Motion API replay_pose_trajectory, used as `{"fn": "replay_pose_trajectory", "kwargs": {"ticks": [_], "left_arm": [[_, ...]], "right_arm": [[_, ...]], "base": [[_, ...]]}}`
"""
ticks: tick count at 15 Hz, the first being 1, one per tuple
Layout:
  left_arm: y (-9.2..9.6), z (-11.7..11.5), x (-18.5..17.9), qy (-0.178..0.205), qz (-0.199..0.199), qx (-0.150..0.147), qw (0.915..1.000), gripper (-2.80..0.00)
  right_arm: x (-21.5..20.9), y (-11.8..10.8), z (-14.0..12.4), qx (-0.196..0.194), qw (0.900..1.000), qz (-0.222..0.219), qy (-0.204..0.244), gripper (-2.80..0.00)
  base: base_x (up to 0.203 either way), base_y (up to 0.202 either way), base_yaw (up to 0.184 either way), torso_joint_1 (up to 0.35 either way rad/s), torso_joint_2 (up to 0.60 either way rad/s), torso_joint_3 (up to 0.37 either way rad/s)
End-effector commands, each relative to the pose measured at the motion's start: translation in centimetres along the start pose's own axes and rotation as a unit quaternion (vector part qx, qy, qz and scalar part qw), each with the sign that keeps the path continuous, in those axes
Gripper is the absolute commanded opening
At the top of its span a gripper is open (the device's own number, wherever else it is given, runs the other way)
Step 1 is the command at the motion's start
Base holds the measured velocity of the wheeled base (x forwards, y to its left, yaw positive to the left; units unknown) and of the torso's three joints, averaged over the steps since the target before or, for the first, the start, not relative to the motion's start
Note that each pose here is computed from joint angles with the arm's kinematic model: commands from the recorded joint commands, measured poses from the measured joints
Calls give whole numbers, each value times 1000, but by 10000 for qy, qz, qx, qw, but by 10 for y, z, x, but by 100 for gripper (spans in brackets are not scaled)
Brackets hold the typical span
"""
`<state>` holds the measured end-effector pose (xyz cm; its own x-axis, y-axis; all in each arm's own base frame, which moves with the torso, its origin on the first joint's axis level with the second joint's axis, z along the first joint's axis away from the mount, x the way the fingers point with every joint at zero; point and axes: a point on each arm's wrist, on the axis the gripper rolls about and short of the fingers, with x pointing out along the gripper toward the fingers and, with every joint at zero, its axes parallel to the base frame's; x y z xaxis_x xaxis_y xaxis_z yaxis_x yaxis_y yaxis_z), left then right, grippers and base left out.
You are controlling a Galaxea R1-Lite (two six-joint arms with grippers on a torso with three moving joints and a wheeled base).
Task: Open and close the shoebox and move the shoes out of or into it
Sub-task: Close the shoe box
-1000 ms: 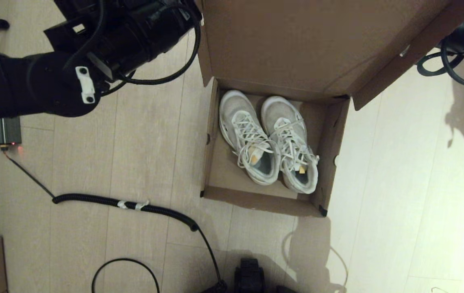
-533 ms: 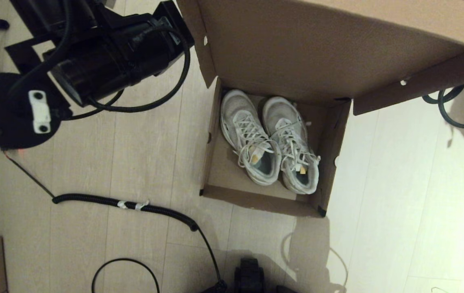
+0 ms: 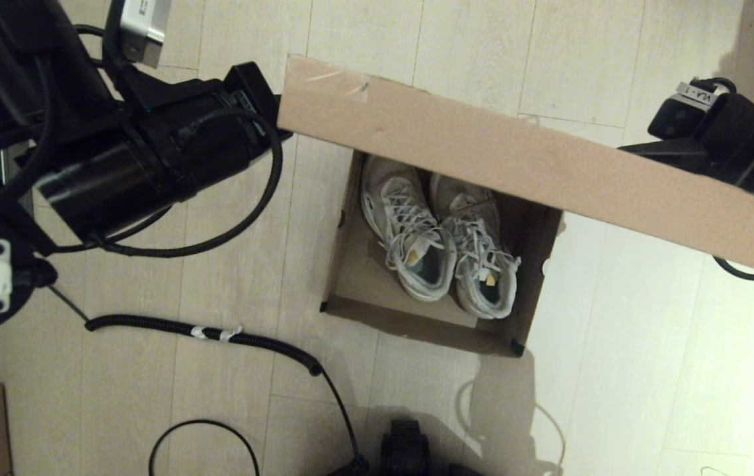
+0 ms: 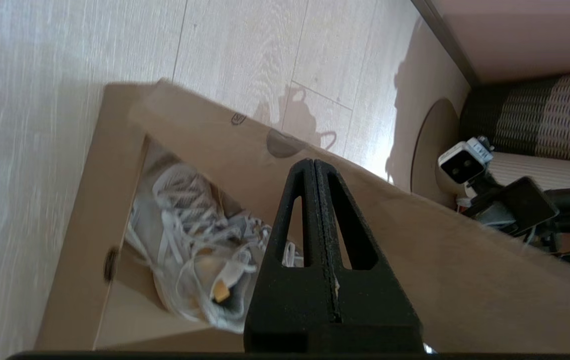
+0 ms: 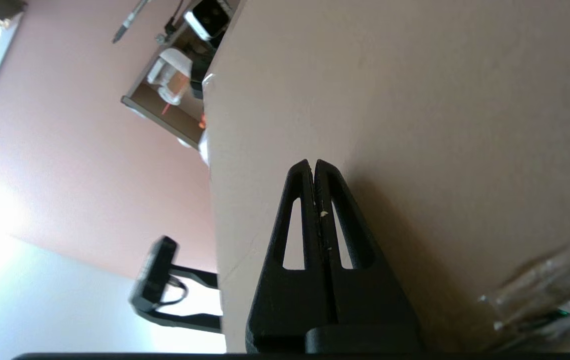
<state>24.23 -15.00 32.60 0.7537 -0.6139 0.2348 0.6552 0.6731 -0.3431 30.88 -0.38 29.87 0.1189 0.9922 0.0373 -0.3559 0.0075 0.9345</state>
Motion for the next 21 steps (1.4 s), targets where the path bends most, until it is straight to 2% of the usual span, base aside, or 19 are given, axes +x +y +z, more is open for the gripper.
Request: {"fn": "replay_pose_trajectory", "kwargs": {"ticks": [1,7,10,12,14,16,17,18,19,20,21], "left_arm": [[-2,3,-10,-34,-12,-4,10000,-280],[-3,2,-22,0,17,-1,10000,-280],[-4,1,-29,15,91,5,10000,-280],[-7,7,-52,-105,194,30,9998,-280],[-9,12,-84,-224,363,70,9991,-280],[-10,19,-120,-324,604,130,9976,-280],[-10,21,-136,-316,786,150,9963,-280],[-8,23,-149,-290,986,168,9946,-280],[-6,22,-157,-238,1162,173,9928,-280],[-4,19,-158,-183,1236,158,9920,-280],[-2,16,-158,-140,1273,157,9916,-280]], "right_arm": [[-2,-5,-9,65,10000,-38,12,-280],[-8,-20,-27,219,9997,-83,-71,-280],[-12,-8,-37,98,9997,-74,-207,-280],[-16,7,-49,-73,9987,-12,-500,-280],[-26,-5,-62,-95,9963,-68,-848,-280],[-41,-34,-72,-572,9896,-273,-1293,-280],[-45,-50,-71,-912,9785,-375,-1813,-280],[-48,-66,-65,-1189,9582,-527,-2550,-280],[-50,-75,-58,-1338,9326,-721,-3274,-280],[-52,-79,-50,-1327,9136,-940,-3726,-280],[-52,-76,-50,-1341,9082,-1100,-3810,-280]], "base": [[0,0,0,0,0,0],[0,0,0,0,0,0],[0,0,0,0,0,0],[0,0,0,0,0,0],[0,0,0,0,0,0],[0,0,0,0,0,0],[0,0,0,0,0,0],[0,0,0,0,0,0],[0,0,0,0,0,0],[0,0,0,0,0,0],[0,0,0,0,0,0]]}}
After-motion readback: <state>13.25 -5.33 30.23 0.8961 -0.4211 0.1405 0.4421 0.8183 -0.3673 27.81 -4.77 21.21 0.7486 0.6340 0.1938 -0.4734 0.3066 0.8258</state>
